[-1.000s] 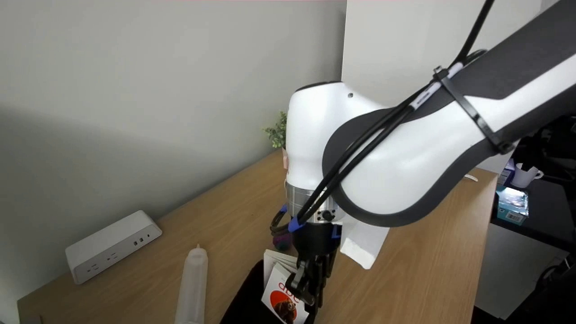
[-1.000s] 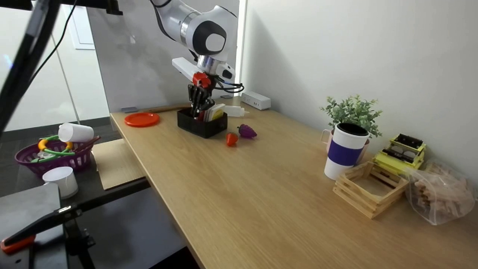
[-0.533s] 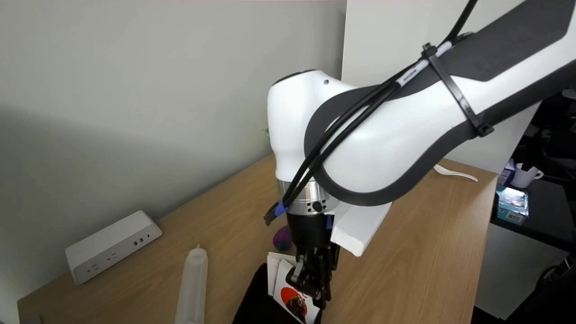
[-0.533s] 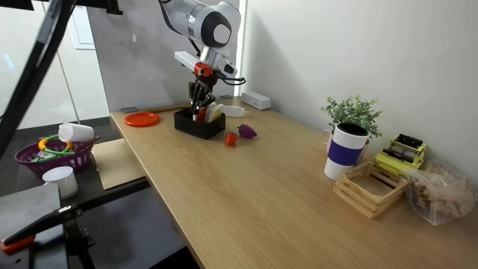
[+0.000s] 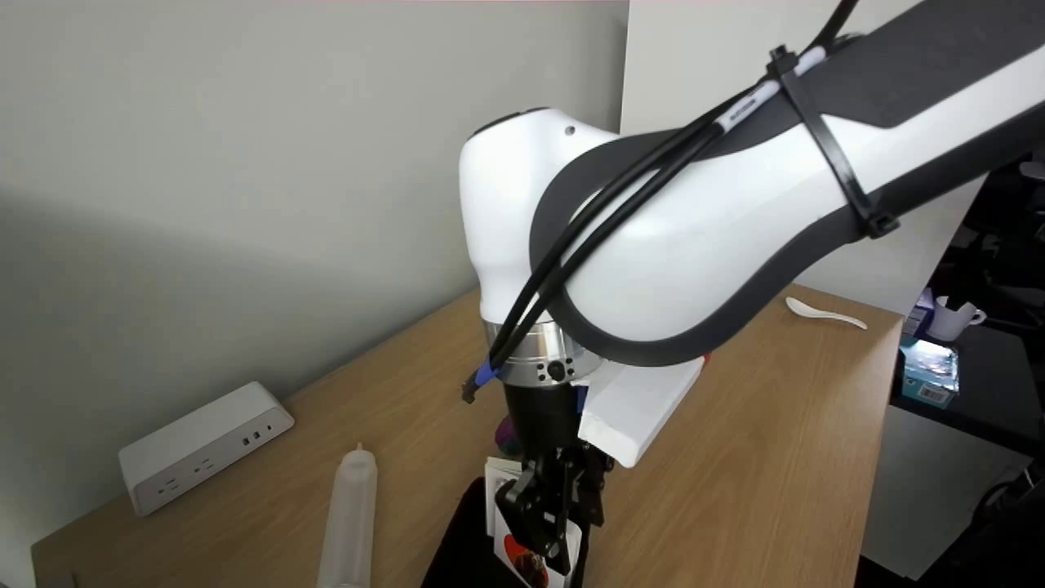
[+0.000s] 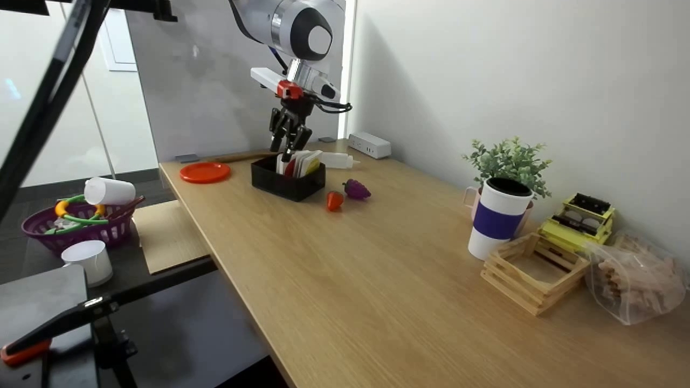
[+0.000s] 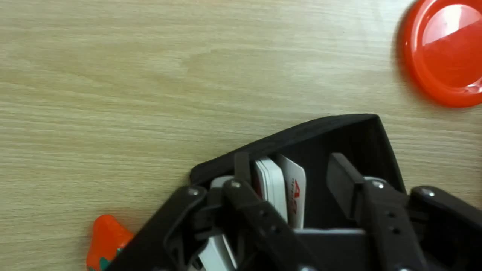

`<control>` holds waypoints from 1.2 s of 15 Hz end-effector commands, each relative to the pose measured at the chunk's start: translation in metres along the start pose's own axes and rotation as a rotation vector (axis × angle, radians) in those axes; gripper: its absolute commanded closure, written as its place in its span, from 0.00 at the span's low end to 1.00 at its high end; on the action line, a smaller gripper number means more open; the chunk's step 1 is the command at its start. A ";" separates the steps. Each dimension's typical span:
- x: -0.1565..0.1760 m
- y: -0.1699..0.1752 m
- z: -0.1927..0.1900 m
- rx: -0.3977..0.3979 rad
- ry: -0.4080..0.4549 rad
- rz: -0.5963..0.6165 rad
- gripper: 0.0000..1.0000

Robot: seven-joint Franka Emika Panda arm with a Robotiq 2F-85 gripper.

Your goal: Pick up the two small books from the table and put them in the black bowl.

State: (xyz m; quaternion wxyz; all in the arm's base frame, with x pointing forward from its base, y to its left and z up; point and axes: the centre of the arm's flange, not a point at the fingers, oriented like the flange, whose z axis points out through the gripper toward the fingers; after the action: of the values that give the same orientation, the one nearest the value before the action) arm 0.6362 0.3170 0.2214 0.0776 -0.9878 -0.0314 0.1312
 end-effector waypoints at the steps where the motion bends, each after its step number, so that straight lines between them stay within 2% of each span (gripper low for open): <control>1: 0.004 -0.006 -0.002 0.018 -0.008 0.018 0.12; 2: 0.000 -0.008 -0.005 0.028 0.003 0.021 0.05; 3: -0.004 -0.010 -0.008 0.039 0.008 0.025 0.01; 6: -0.019 -0.016 -0.021 0.092 0.020 0.036 0.00; 9: -0.032 -0.022 -0.040 0.136 0.072 0.072 0.00; 14: -0.043 -0.001 -0.070 0.125 0.213 0.320 0.00; 17: -0.054 0.023 -0.083 0.125 0.270 0.463 0.00; 18: -0.057 0.030 -0.085 0.148 0.274 0.497 0.00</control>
State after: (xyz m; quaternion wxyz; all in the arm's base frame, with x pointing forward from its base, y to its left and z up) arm 0.6355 0.2956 0.3021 0.1243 -0.9753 0.1801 0.0296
